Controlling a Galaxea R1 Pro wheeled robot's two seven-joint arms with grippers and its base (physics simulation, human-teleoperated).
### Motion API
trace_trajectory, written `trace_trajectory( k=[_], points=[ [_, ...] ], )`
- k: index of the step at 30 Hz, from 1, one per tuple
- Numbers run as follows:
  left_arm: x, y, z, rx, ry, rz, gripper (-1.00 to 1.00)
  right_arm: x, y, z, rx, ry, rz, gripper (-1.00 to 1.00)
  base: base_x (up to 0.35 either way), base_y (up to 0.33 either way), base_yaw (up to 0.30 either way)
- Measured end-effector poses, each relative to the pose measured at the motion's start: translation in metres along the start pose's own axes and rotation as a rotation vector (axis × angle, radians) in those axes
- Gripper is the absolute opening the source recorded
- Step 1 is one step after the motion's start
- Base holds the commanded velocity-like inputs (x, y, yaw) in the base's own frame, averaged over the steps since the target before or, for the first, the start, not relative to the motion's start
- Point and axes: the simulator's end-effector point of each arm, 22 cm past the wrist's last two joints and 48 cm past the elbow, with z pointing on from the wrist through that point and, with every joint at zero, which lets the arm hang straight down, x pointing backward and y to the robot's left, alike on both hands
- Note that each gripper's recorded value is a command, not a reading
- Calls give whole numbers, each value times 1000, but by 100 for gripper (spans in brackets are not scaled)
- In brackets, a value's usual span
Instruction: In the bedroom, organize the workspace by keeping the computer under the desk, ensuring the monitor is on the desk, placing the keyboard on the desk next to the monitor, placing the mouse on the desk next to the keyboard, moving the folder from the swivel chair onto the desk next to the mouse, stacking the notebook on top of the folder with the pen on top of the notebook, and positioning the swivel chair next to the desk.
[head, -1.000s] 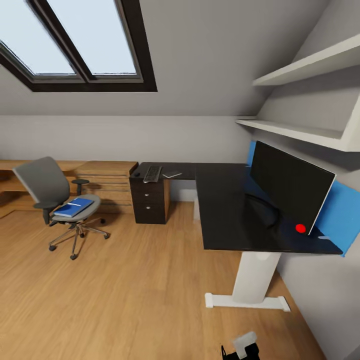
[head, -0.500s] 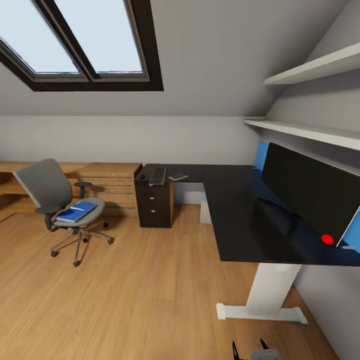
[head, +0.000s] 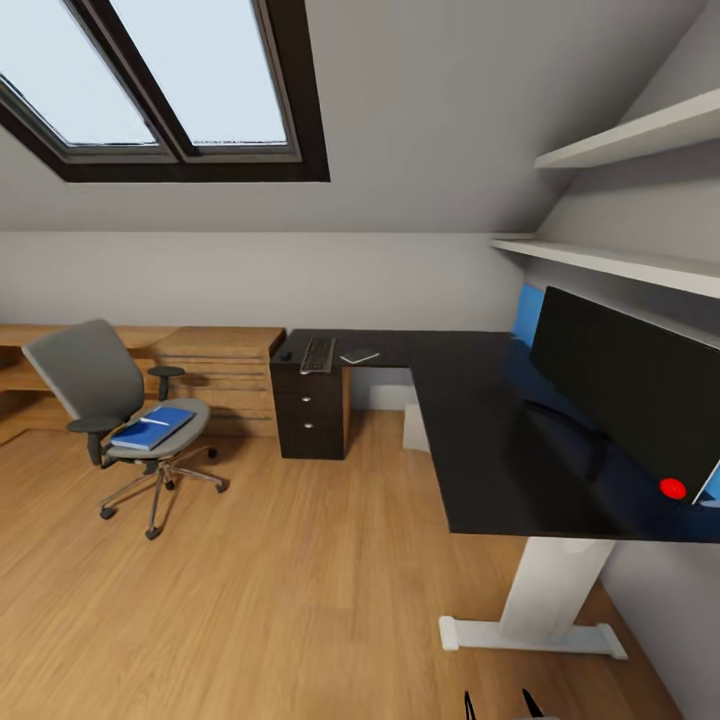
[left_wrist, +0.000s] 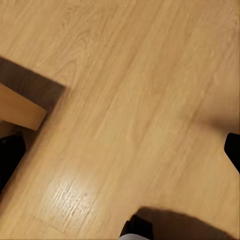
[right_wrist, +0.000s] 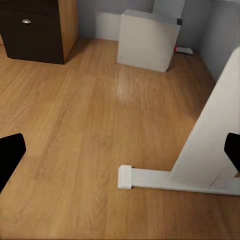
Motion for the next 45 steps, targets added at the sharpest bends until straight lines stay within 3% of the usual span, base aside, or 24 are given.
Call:
trace_trajectory(
  k=[21,36,45],
  points=[
    [0,1,0,-1,1,-2,100,5,4,0,-10,25,-4,100,295,199,0],
    [-1,1,0,-2,-2,-5,100,8,20,0,-28,53,4,100,298,211,-116],
    [2,0,-1,0,5,-4,100,7,32,-1,-35,53,19,100,326,25,14]
  ],
)
